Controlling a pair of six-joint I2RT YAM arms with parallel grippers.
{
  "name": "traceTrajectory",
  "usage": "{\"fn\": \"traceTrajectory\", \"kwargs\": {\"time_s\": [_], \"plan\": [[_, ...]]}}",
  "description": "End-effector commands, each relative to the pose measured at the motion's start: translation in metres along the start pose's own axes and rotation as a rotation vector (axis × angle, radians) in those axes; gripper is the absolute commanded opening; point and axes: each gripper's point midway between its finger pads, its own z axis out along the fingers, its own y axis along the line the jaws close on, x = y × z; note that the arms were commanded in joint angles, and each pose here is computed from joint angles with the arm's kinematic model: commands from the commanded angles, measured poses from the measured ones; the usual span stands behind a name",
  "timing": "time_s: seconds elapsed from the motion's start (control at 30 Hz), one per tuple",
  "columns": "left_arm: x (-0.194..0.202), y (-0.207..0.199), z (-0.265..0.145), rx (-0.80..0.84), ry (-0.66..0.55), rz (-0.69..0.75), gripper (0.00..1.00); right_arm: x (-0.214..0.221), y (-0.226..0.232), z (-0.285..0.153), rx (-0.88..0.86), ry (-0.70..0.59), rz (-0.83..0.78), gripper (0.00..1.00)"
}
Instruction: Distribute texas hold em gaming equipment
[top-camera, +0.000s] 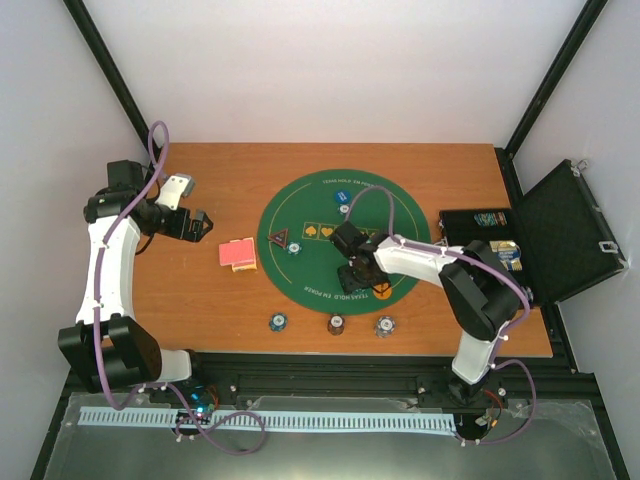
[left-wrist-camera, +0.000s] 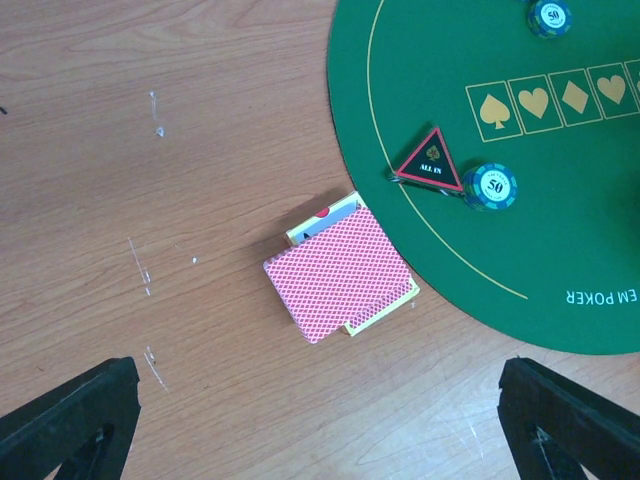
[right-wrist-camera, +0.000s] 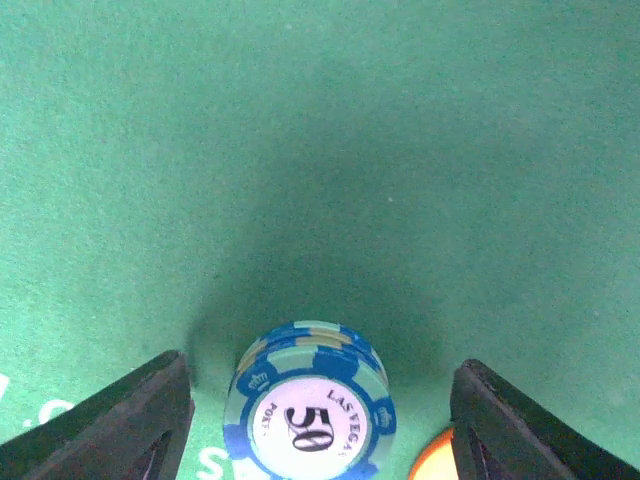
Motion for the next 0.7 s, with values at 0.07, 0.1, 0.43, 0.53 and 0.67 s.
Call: {"fn": "traceTrajectory", "kwargs": {"time_s": [0.07,0.1,0.43,0.53,0.67], "plan": [[-0.013,-0.004,-0.017,-0.003,-0.046,0.033,1.0,-0.027,0.007,-0.057,0.005,-0.129,0.0,0.76],[-0.013,-0.004,-0.017,-0.003,-0.046,0.032,1.0,-0.027,0.013,-0.067,0.0,-0.147,-0.01,0.76],[-0.015,-0.004,-0.019,-0.004,-0.049,0.027,1.0,0.04,0.102,-0.091,-0.047,-0.122,-0.192,0.86],[-0.015,-0.005,-0.019,-0.003,-0.051,0.029,1.0,0.054,0.105,-0.083,-0.049,-0.092,-0.2,0.87],[-0.014,-0.005,-0.02,-0.004,-0.049,0.029,1.0,0.065,0.103,-0.073,-0.056,-0.063,-0.203,0.87]]}}
